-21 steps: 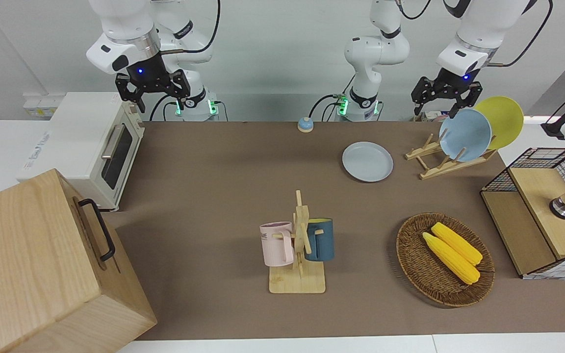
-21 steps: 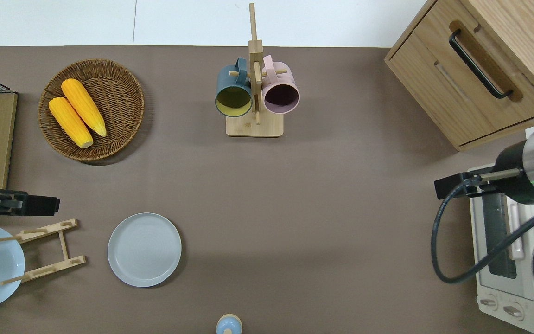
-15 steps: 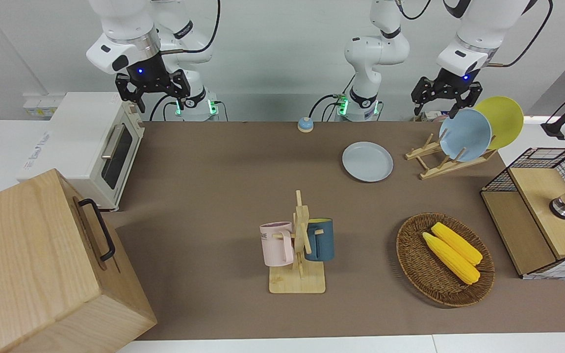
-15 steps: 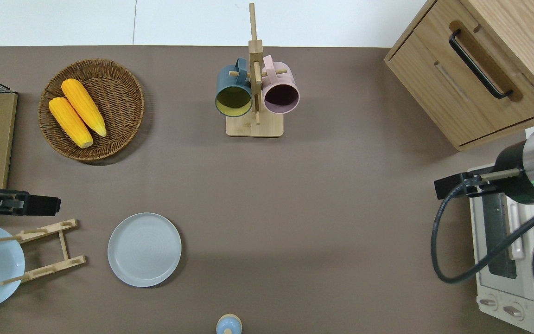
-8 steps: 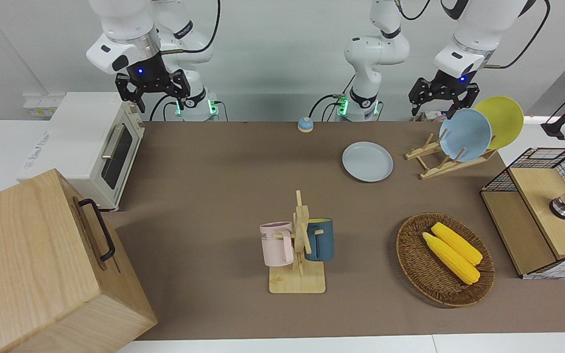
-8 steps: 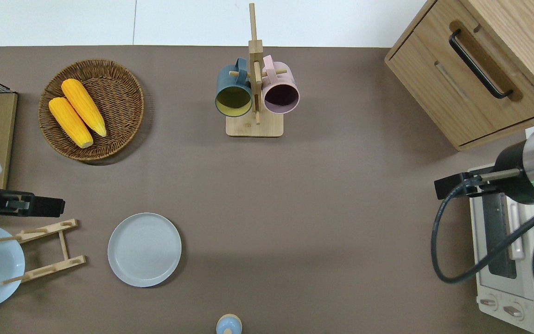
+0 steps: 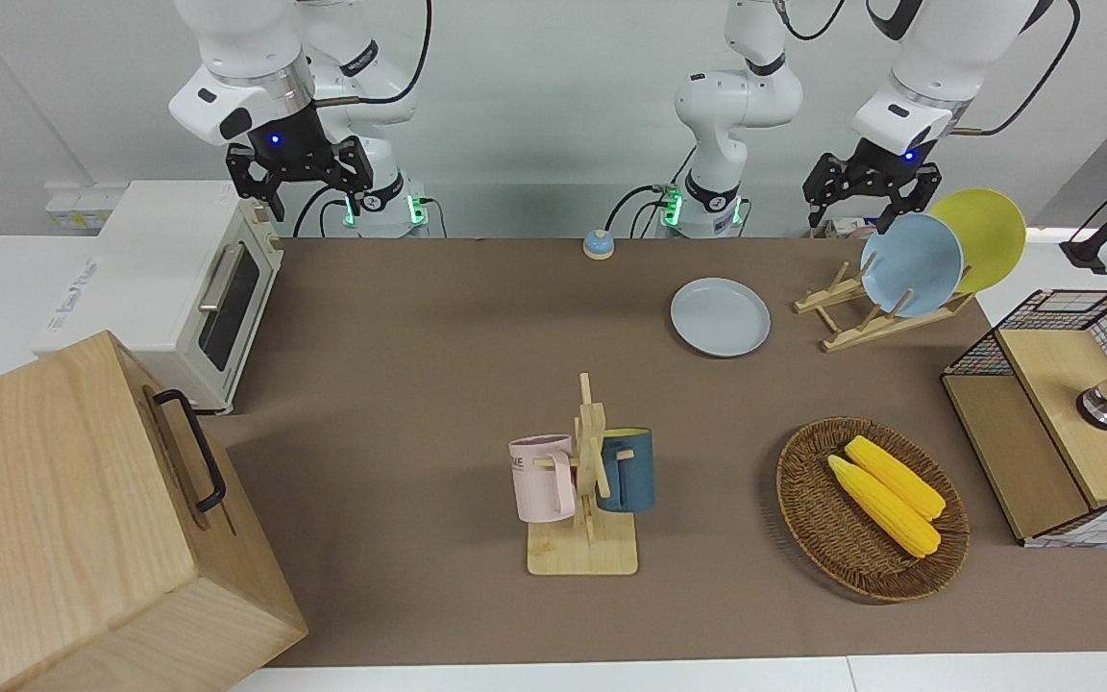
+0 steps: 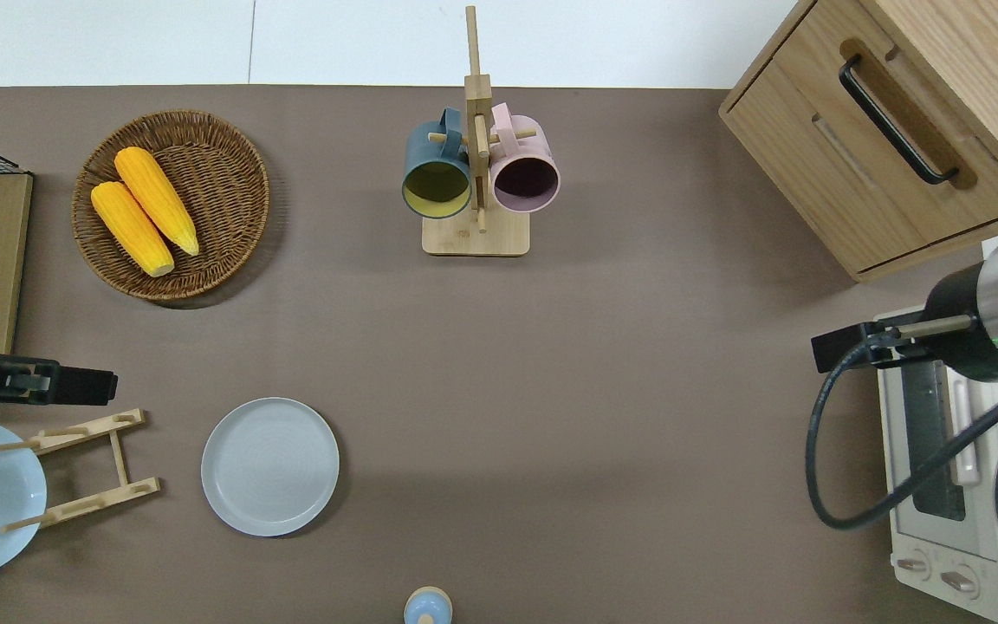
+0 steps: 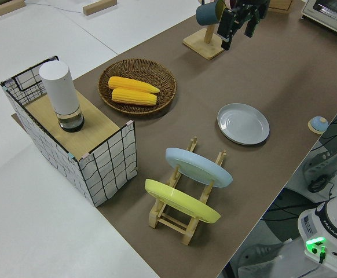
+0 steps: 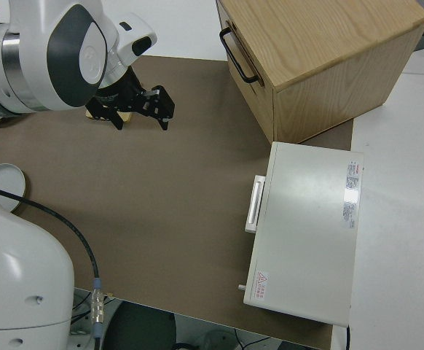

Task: Pick gray plate from table and place it on lower plate rack with left arm
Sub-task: 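Move the left gripper toward the edge of the gray plate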

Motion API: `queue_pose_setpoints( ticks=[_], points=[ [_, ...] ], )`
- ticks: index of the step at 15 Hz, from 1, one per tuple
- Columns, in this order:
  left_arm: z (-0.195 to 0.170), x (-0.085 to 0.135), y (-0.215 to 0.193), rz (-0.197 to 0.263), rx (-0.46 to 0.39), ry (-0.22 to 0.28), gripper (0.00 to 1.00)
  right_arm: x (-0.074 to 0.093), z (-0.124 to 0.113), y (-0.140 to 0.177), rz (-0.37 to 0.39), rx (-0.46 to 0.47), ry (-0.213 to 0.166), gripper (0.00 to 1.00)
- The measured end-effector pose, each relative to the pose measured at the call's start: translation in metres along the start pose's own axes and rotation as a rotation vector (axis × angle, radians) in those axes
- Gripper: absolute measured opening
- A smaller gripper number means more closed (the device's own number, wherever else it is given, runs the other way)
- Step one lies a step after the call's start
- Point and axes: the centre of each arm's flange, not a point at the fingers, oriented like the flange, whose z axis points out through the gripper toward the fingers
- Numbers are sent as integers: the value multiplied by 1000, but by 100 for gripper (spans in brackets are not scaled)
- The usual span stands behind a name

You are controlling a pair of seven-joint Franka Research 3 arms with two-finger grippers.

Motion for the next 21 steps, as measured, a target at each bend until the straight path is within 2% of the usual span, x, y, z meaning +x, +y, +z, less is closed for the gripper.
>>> queue_pose_setpoints(
  ticks=[13, 21],
  points=[
    [101, -6, -15, -32, -2, 5, 100, 0, 0, 0, 0, 0, 0, 99],
    [155, -25, -14, -35, 1, 15, 100, 0, 0, 0, 0, 0, 0, 99]
  ],
)
